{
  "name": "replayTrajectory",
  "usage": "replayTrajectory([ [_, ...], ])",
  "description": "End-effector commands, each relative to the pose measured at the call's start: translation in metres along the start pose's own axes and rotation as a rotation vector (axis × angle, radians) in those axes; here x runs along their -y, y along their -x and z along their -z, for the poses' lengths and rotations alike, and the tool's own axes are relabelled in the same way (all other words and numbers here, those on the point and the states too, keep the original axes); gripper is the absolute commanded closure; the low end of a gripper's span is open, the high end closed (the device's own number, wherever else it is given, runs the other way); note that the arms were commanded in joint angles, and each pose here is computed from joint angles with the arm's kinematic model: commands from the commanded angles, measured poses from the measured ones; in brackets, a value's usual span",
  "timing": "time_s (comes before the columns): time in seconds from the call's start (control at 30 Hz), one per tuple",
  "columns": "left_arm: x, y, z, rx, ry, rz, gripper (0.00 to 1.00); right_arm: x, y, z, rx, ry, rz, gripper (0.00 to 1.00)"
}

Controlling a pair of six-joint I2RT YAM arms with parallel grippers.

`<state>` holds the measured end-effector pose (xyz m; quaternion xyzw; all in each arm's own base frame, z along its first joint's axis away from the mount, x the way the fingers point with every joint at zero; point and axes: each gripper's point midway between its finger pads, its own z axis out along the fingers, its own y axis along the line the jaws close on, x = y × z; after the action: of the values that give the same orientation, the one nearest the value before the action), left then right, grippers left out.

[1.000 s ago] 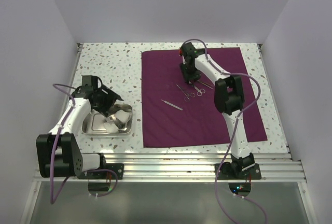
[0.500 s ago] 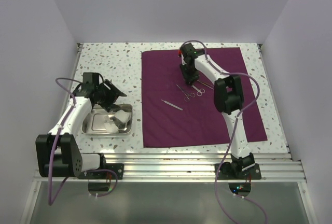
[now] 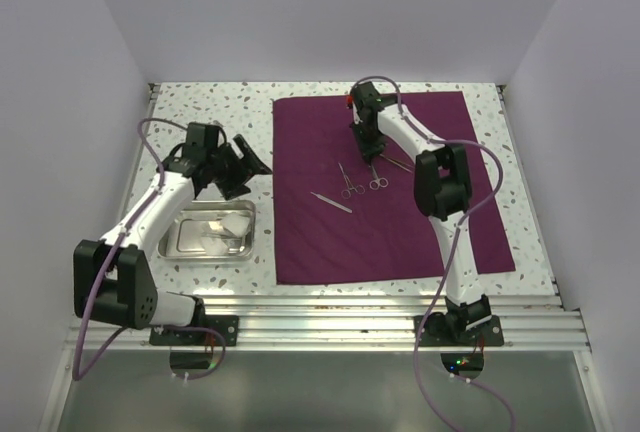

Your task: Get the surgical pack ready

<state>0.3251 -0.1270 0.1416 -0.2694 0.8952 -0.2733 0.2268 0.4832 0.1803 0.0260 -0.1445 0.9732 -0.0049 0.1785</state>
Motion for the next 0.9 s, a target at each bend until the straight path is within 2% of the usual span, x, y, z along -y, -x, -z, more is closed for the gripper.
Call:
replayTrajectory([
  [0.0, 0.042, 0.004, -0.001, 0.028, -0.118, -0.134, 0.2, 0.019, 0.021, 0.049, 0.087, -0.064, -0.035, 1.0],
  [0.23, 0.118, -0.021, -0.017, -0.008, -0.343, -0.299, 0.19, 0.009, 0.032, 0.103, 0.166, 0.014, -0.106, 1.0],
  [0.4, 0.163, -0.038, -0.029, 0.045, -0.417, -0.42, 0.18, -0.027, 0.026, 0.129, 0.117, 0.195, -0.239, 1.0],
  [0.6, 0.174, -0.05, -0.055, -0.001, -0.448, -0.42, 0.2, -0.073, 0.021, 0.157, 0.115, 0.344, -0.31, 1.0],
  [0.87, 0.186, -0.059, -0.078, -0.093, -0.492, -0.386, 0.29, -0.119, 0.013, 0.177, 0.103, 0.445, -0.283, 1.0],
])
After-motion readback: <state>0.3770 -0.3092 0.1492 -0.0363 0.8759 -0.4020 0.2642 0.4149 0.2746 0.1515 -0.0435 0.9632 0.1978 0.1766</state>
